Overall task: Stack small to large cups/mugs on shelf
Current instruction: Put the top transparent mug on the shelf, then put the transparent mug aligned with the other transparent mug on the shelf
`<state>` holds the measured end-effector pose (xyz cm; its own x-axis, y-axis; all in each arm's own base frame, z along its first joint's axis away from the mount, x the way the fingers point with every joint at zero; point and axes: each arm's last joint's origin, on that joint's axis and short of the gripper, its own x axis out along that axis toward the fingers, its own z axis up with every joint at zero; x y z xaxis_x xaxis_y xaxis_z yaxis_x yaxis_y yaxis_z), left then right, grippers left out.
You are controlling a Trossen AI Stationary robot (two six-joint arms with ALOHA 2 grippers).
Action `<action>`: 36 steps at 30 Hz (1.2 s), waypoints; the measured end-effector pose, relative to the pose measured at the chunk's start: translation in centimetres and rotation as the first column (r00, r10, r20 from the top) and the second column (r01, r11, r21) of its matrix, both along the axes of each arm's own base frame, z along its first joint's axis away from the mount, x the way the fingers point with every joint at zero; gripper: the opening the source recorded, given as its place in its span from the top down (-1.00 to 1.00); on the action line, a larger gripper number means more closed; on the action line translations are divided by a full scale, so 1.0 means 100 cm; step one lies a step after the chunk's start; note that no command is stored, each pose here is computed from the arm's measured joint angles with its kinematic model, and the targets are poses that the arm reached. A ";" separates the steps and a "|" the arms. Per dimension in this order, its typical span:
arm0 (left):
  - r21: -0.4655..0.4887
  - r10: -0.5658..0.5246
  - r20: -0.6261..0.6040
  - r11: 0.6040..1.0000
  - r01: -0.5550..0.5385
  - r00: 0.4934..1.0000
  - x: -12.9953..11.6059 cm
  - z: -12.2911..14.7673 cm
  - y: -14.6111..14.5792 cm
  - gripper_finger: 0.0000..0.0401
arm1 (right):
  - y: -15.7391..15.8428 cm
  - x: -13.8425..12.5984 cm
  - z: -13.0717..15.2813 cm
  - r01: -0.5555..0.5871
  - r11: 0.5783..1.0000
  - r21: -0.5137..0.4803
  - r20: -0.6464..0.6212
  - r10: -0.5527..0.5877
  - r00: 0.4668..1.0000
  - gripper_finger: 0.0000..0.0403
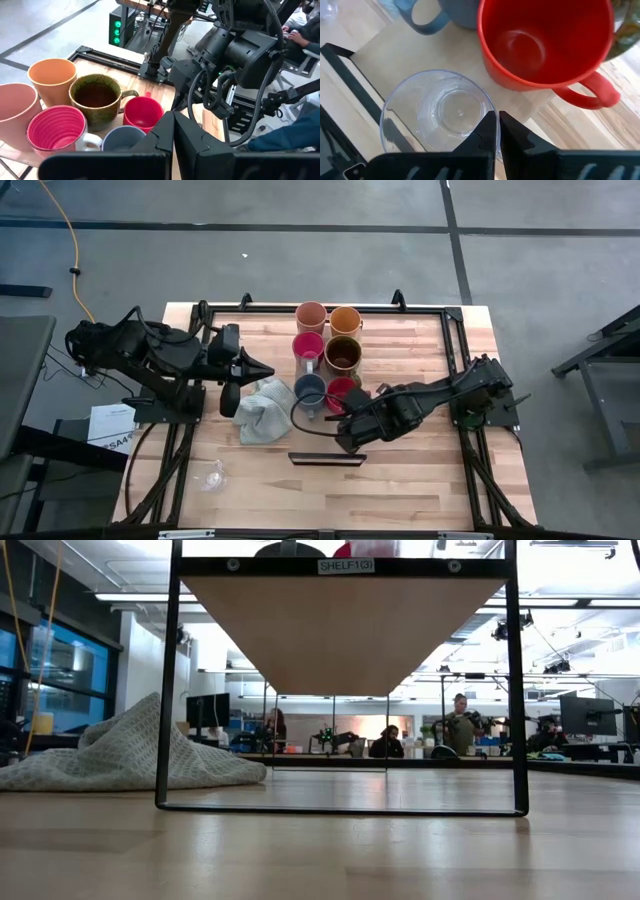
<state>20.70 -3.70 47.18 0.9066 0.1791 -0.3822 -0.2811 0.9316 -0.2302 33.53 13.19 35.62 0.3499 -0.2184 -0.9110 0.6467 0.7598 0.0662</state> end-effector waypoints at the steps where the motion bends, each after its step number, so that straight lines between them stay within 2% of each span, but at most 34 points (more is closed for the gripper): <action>1: 0.000 0.000 0.001 1.000 0.000 1.000 0.000 0.000 0.000 1.00 | 0.000 0.000 0.000 -0.001 1.000 0.003 0.005 0.001 1.000 1.00; 20: -0.008 -0.009 0.003 1.000 0.009 1.000 -0.001 0.001 0.000 1.00 | 0.000 0.001 0.000 0.019 1.000 0.025 0.008 -0.020 1.000 0.98; 23: -0.009 -0.011 0.003 1.000 0.011 1.000 -0.001 0.001 0.000 1.00 | 0.000 0.001 0.000 0.019 1.000 0.025 0.007 -0.019 1.000 0.89; 30: -0.010 -0.014 0.003 1.000 0.014 1.000 -0.001 0.001 0.000 1.00 | 0.000 0.001 0.000 0.019 0.999 0.026 0.010 -0.019 1.000 0.52; 36: -0.007 -0.015 0.003 1.000 0.015 1.000 -0.002 0.001 0.000 1.00 | 0.000 0.001 0.002 -0.001 0.999 0.039 0.007 0.001 1.000 0.39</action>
<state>20.52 -3.71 47.27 0.9104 0.1629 -0.3804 -0.2666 0.9340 -0.2379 33.60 13.21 35.87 0.3567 -0.1822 -0.9163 0.6454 0.7571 0.1007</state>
